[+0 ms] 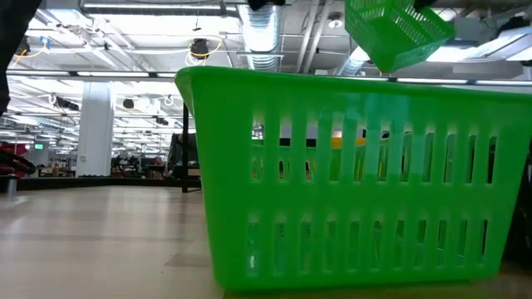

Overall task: Stack baskets on shelf by color
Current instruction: Stack the right green bin on top of the green bin

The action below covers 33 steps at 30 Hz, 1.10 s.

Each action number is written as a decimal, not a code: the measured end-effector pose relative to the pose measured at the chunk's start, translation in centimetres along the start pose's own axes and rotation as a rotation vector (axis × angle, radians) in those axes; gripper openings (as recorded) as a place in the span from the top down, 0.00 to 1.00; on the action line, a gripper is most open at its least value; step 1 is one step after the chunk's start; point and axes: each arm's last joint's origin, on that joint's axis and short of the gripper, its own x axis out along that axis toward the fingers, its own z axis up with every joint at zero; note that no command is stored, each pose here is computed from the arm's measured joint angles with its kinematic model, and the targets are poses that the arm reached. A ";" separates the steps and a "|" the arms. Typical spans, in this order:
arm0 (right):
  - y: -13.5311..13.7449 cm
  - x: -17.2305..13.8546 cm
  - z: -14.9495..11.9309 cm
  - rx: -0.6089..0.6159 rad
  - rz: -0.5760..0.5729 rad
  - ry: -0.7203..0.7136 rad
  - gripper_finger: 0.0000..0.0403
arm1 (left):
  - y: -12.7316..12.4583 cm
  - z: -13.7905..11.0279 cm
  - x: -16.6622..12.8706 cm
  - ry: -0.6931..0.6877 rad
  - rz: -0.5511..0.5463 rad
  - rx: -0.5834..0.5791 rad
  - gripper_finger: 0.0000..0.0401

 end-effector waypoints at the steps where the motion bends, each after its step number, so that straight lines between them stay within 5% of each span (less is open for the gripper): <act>1: 0.0 0.0 0.0 -0.008 0.001 -0.001 1.00 | 0.2 -0.1 0.2 -0.014 -0.061 -0.008 0.82; 5: 0.3 0.0 0.2 -0.010 0.023 -0.016 1.00 | 0.9 0.4 0.6 -0.048 -0.015 0.011 0.78; 14: 1.3 -0.1 0.9 -0.016 0.100 -0.072 1.00 | -1.3 3.8 0.2 -0.193 0.463 0.331 0.68; 23: 1.0 0.3 1.2 -0.020 0.057 -0.079 1.00 | -2.8 4.4 0.2 -0.212 0.538 0.341 0.55; 33: 2.1 4.2 2.0 -0.084 -0.102 -0.034 1.00 | -2.5 5.2 -0.3 -0.290 0.629 0.290 0.50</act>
